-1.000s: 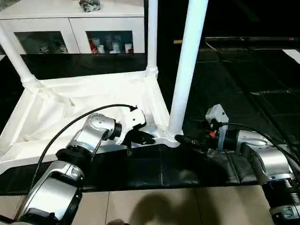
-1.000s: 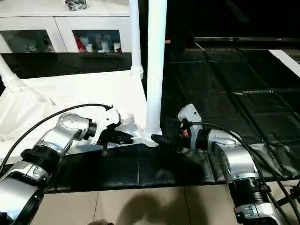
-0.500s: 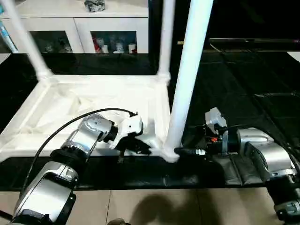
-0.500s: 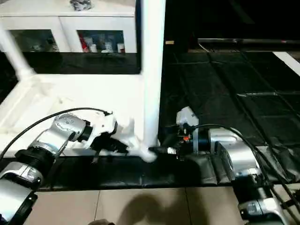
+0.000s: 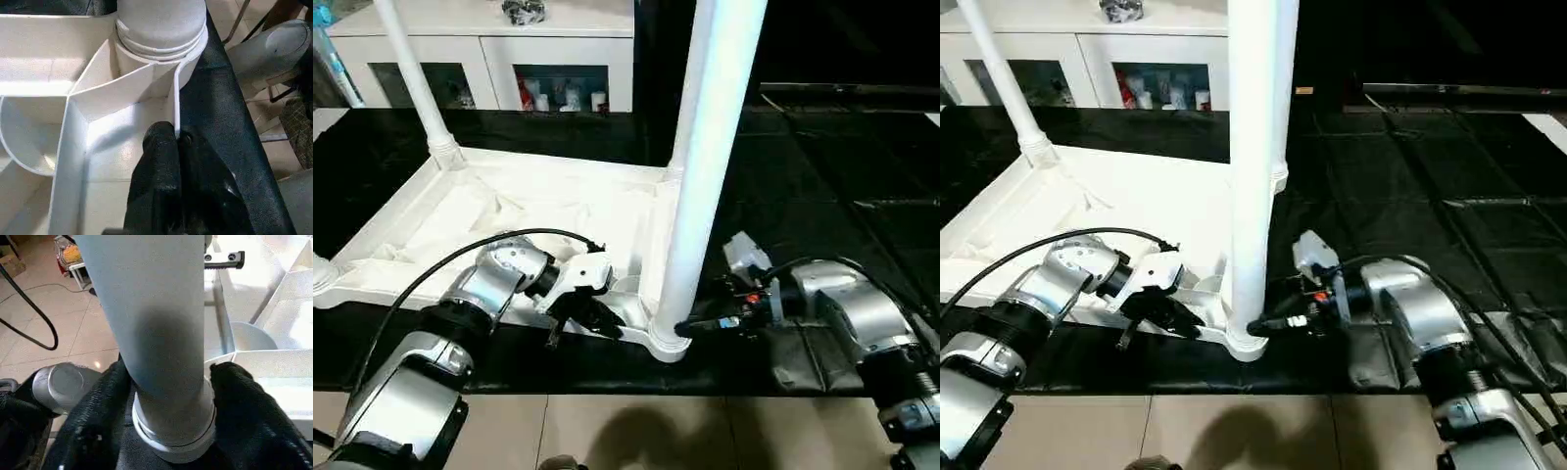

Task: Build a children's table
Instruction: Rotate leg to tighten

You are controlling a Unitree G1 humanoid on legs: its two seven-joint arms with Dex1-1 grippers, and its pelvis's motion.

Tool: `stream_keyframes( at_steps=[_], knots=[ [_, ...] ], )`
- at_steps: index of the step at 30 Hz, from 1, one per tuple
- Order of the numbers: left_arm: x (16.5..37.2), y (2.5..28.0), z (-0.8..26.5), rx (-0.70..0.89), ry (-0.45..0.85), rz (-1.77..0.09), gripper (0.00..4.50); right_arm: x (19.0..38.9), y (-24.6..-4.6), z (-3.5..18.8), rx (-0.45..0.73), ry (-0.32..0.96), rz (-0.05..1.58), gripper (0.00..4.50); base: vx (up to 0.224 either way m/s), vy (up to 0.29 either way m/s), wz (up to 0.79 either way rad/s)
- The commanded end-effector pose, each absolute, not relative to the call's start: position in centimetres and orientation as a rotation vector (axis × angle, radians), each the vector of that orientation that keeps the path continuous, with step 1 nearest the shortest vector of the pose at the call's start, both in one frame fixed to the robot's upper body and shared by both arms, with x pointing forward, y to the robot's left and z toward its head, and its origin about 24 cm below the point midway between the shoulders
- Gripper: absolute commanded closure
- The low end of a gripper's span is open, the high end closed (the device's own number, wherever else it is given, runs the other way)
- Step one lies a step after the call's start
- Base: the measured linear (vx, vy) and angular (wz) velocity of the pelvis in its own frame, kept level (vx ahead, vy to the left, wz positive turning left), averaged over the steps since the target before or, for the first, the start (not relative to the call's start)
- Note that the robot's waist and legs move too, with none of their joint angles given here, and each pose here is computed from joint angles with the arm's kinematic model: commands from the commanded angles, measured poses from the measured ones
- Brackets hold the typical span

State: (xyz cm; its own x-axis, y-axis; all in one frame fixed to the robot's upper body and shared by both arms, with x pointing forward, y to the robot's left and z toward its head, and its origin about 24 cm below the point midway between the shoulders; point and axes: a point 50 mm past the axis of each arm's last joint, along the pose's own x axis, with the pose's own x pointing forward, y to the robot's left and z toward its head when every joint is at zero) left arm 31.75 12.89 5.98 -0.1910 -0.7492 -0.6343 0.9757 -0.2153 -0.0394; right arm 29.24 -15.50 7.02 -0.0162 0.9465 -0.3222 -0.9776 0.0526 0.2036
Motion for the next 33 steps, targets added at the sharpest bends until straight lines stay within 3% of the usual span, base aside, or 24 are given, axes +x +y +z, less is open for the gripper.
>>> stream_keyframes(
  at_steps=[1,6,12,18,22,24,27,31,33],
  knots=[
    [31.2,12.2,5.4,0.632,0.579,-1.801,4.50,29.5,-15.2,7.4,-0.111,0.406,1.554,2.03,0.000,0.000,0.00],
    [31.3,12.1,5.4,0.626,0.575,-1.794,4.50,29.2,-15.0,7.2,-0.098,0.412,1.576,2.44,0.000,0.000,0.00],
    [31.3,12.1,5.3,0.608,0.574,-1.781,4.50,29.0,-15.0,7.0,-0.078,0.425,1.594,2.55,0.000,0.000,0.00],
    [32.3,11.4,5.7,0.430,0.522,-1.629,4.50,28.1,-14.8,6.5,0.016,0.420,1.549,2.55,0.000,0.000,0.00],
    [33.3,10.9,5.9,0.366,0.481,-1.482,4.50,28.4,-14.4,5.4,0.031,0.415,1.370,2.55,0.000,0.000,0.00],
    [34.1,10.2,6.3,0.295,0.447,-1.377,4.50,29.3,-13.7,4.4,0.047,0.395,1.141,2.55,0.000,0.000,0.00],
    [34.5,9.7,6.5,0.276,0.442,-1.324,4.50,29.9,-13.1,4.0,0.066,0.391,1.024,2.56,0.000,0.000,0.00],
    [35.3,8.8,6.9,0.236,0.437,-1.224,4.50,31.1,-11.5,3.5,0.109,0.404,0.856,2.57,0.000,0.000,0.00],
    [36.0,8.0,7.3,0.187,0.427,-1.133,4.50,32.5,-10.0,3.7,0.191,0.407,0.718,2.57,0.000,0.000,0.00]
  ],
)
